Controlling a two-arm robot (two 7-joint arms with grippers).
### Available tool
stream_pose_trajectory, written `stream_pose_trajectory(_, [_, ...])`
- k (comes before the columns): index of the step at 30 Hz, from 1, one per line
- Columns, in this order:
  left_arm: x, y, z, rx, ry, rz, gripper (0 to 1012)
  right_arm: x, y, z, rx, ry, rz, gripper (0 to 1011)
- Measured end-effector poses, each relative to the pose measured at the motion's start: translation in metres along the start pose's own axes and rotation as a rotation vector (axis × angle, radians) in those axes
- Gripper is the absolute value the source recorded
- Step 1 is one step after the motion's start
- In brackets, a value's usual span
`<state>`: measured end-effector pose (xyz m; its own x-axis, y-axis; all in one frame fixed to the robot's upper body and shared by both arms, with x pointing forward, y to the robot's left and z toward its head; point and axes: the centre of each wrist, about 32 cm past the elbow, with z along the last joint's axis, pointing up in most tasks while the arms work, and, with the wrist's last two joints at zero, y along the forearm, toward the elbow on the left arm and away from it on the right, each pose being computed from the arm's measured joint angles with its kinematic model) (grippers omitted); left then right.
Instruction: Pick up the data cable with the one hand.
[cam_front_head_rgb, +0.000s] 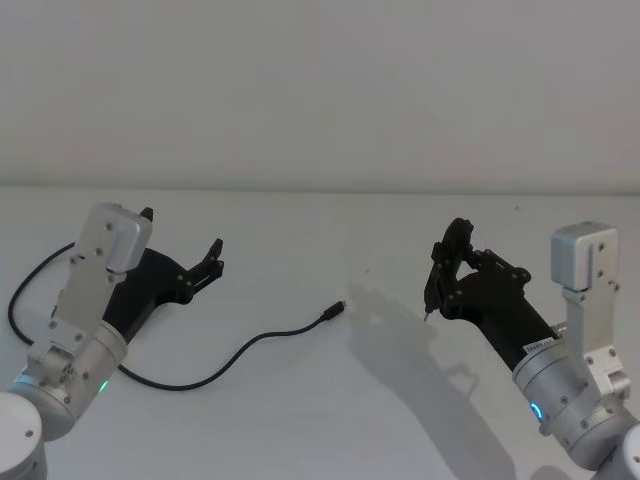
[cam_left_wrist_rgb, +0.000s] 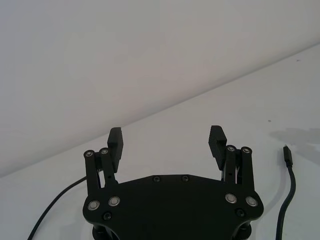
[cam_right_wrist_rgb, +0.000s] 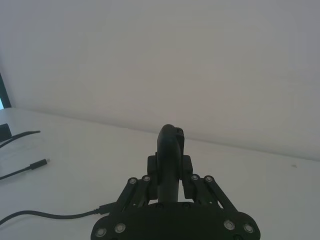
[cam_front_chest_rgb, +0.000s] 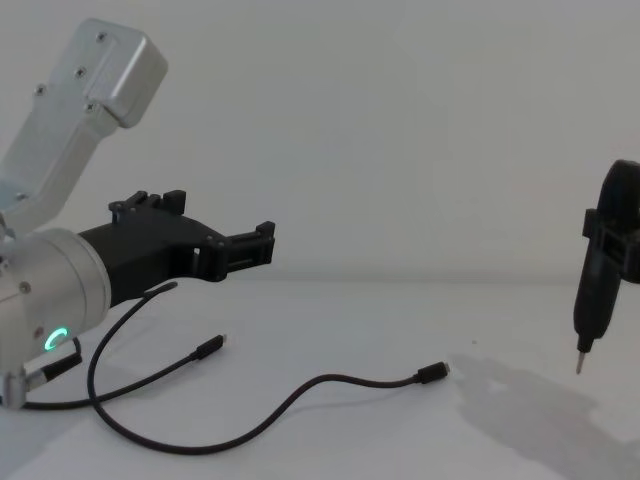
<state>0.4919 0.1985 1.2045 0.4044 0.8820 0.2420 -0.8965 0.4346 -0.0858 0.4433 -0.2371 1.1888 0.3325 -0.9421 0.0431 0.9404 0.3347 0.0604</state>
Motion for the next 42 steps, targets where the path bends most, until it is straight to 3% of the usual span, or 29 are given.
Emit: stream_pose_trajectory(42, [-0.0001, -0.0003, 0.0, 0.0, -0.001, 0.0, 1001, 0.0, 0.0, -0.0001, 0.0, 0.0, 0.0, 274])
